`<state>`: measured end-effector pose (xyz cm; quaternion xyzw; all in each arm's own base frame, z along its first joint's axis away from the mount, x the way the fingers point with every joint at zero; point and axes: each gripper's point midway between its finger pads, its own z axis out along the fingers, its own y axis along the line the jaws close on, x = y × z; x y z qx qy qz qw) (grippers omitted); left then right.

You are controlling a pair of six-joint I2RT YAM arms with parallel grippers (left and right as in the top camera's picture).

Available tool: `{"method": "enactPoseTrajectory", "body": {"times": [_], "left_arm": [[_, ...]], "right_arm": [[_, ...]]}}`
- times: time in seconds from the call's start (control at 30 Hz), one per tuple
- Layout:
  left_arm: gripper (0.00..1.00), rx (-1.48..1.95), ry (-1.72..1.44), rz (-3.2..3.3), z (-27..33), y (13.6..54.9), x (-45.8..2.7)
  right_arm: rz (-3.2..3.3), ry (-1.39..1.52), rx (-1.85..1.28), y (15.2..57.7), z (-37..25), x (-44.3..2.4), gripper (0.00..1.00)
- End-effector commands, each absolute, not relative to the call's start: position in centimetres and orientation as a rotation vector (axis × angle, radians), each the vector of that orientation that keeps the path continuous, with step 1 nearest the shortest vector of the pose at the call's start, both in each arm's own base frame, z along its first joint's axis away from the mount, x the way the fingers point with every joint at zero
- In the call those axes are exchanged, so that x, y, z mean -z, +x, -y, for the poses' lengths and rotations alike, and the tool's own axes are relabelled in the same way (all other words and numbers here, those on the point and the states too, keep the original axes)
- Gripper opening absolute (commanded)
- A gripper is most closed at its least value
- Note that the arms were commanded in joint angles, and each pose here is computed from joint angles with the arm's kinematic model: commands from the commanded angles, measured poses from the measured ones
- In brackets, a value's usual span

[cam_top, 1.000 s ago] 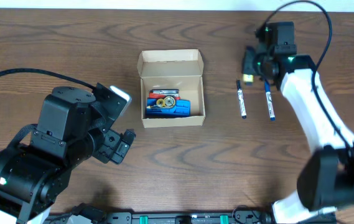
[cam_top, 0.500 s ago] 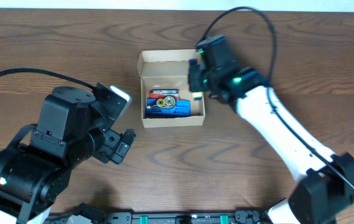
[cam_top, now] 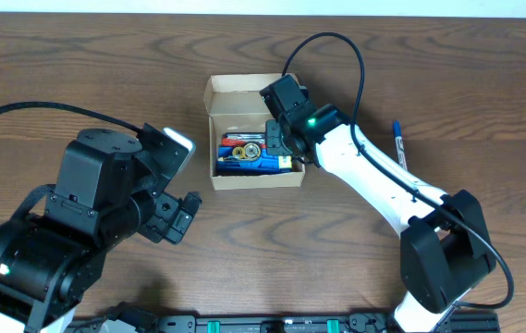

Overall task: Pack container
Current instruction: 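Lower the highlighter into the box and release it, then grasp the black marker with the right gripper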

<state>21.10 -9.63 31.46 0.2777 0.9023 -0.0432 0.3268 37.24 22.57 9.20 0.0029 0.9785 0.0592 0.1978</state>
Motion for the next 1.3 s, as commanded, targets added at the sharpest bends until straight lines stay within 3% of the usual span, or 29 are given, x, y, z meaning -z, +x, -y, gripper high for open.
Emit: {"method": "enactPoseTrajectory", "body": {"times": [0.0, 0.17, 0.27, 0.43, 0.67, 0.73, 0.9, 1.07, 1.27], "left_arm": [[0.95, 0.120, 0.740, -2.363, 9.7, 21.0, -31.4], [0.95, 0.120, 0.740, -2.363, 9.7, 21.0, -31.4], [0.95, 0.120, 0.740, -2.363, 9.7, 21.0, -31.4], [0.95, 0.120, 0.740, -2.363, 9.7, 21.0, -31.4], [0.95, 0.120, 0.740, -2.363, 9.7, 21.0, -31.4], [0.95, 0.120, 0.739, -2.364, 9.7, 21.0, -31.4], [0.95, 0.120, 0.740, -2.363, 9.7, 21.0, -31.4], [0.95, 0.120, 0.740, -2.363, 9.7, 21.0, -31.4], [0.95, 0.120, 0.740, -2.363, 9.7, 21.0, -31.4]], "right_arm": [[-2.726, 0.073, -0.113, 37.5, -21.7, -9.3, 0.01], [-2.726, 0.073, -0.112, 37.4, -21.7, -9.3, 0.06], [-2.726, 0.072, -0.113, 37.4, -21.7, -9.3, 0.32], [-2.709, 0.073, -0.142, 37.6, -22.0, -10.5, 0.47], [-2.544, 0.036, -0.175, 38.2, -21.1, -18.6, 0.51], [-2.469, 0.046, -0.133, 38.4, -19.5, -21.3, 0.57], [-2.380, 0.121, -0.018, 38.4, -14.5, -24.9, 0.61], [-2.428, 0.188, 0.104, 38.9, -9.1, -23.8, 0.62], [-2.580, 0.187, 0.157, 39.6, -5.5, -18.1, 0.60]]}}
